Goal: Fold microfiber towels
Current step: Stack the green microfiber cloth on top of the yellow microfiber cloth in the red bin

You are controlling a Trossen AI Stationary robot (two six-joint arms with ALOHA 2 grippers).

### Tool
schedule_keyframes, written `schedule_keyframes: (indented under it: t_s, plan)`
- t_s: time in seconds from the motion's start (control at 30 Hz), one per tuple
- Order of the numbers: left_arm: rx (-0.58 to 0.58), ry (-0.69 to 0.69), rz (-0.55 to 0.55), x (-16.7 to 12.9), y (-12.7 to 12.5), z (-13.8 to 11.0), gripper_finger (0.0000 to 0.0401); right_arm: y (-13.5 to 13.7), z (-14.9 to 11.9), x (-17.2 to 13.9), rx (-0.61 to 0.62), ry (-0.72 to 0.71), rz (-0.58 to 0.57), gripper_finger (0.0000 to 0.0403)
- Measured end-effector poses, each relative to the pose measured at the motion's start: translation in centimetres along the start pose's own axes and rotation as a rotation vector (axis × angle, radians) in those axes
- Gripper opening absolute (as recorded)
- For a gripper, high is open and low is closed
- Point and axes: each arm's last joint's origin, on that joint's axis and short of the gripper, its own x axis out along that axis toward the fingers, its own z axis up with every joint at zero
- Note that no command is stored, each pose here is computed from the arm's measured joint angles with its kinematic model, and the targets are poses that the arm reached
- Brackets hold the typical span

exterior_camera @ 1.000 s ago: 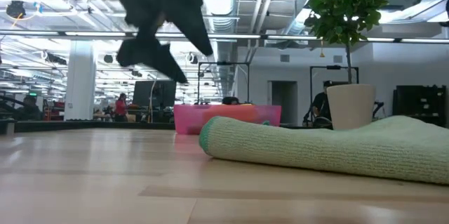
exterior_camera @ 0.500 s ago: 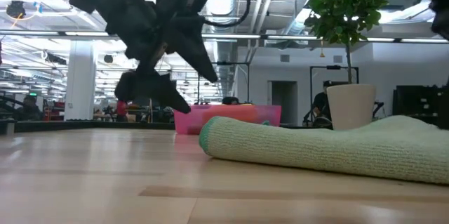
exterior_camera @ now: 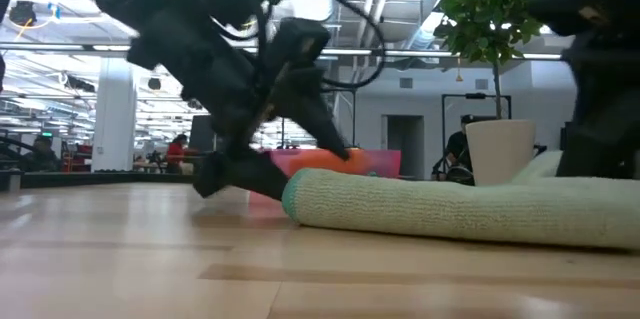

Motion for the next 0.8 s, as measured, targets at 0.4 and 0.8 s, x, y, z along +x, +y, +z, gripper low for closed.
schedule_keyframes:
  t_s: [0.4, 0.8]
  plan:
    - [0.006, -0.009, -0.039, 0.9, -0.2, 0.0, 0.0292, -0.9, -1.1, -3.2, 0.037, -0.031, 0.107, 0.0255]
    - [0.027, -0.031, -0.049, 1.0, -0.4, -0.1, 0.0289, -1.1, -1.0, -1.1, 0.094, -0.069, 0.042, 0.0255]
